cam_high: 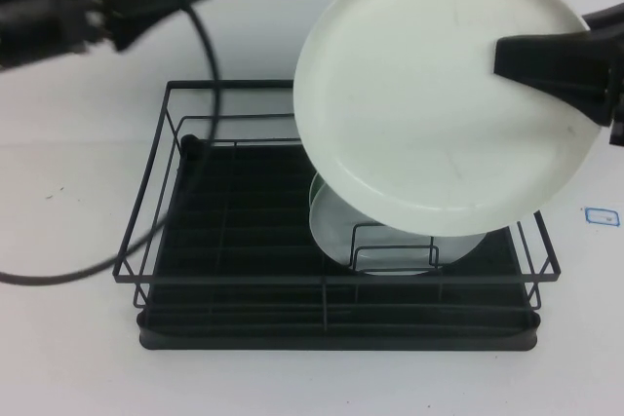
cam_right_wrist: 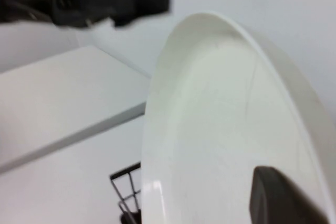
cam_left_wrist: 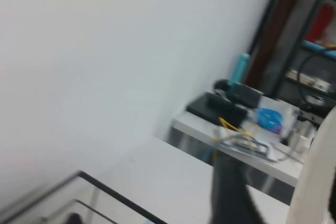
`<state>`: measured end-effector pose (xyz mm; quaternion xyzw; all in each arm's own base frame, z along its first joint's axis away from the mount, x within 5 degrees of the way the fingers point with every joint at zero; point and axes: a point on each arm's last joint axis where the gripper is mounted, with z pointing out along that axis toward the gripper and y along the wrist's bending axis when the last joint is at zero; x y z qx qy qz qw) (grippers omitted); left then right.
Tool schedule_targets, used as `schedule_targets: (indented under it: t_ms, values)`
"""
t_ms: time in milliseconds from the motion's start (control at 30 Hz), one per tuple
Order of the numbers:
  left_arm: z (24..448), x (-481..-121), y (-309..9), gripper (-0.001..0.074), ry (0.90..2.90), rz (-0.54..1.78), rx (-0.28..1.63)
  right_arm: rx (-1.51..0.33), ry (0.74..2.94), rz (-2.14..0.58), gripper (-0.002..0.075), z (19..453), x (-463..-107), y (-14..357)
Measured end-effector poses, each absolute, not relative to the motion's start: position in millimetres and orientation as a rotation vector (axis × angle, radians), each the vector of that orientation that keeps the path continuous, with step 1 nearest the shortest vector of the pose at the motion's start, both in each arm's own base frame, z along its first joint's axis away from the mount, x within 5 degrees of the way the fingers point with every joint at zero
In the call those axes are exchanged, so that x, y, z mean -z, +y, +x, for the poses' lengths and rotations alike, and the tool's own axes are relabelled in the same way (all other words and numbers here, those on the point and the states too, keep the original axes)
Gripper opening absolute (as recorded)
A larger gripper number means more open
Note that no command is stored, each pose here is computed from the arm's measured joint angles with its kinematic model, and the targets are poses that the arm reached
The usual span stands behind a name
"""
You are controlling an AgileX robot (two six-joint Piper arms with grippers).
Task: Place plate on rack
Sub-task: Place the plate on the rack
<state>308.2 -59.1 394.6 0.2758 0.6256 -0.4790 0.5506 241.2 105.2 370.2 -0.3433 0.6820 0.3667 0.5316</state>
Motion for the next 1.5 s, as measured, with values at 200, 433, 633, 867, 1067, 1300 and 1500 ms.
schedule_targets:
  t_ms: [200, 433, 633, 867, 1067, 1300, 1500]
  values:
    - [272.6, -431.5, -18.1, 0.009, 1.43, 0.637, 0.903, -0.682, 1.615, -0.948, 0.0153, 245.2, -383.5, 101.6]
    - [204.1, -469.6, -23.1, 0.0006, 1.386, 0.808, 0.518, -0.438, 1.588, -1.111, 0.0152, 248.0, -400.9, 95.4]
    - [171.4, -482.3, -30.9, 0.0002, 1.39, 0.814, 0.284, -0.375, 1.565, -1.14, 0.0152, 248.9, -407.7, 93.7]
    - [148.6, -494.4, -30.3, 0.0001, 1.42, 0.635, 0.232, -0.341, 1.567, -1.197, 0.0152, 247.8, -405.4, 93.3]
    - [95.4, -508.1, -31.9, 0.0001, 1.375, 0.542, 0.033, -0.307, 1.548, -1.307, 0.0152, 242.5, -400.7, 105.1]
    - [59.2, -503.4, -36.9, 0.0001, 1.373, 0.509, -0.027, -0.286, 1.456, -1.405, 0.0152, 241.8, -395.0, 132.4]
    - [43.8, -477.7, -28.8, 0.0001, 1.451, 0.4, -0.129, -0.259, 1.485, -1.5, 0.0151, 260.7, -369.2, 145.5]
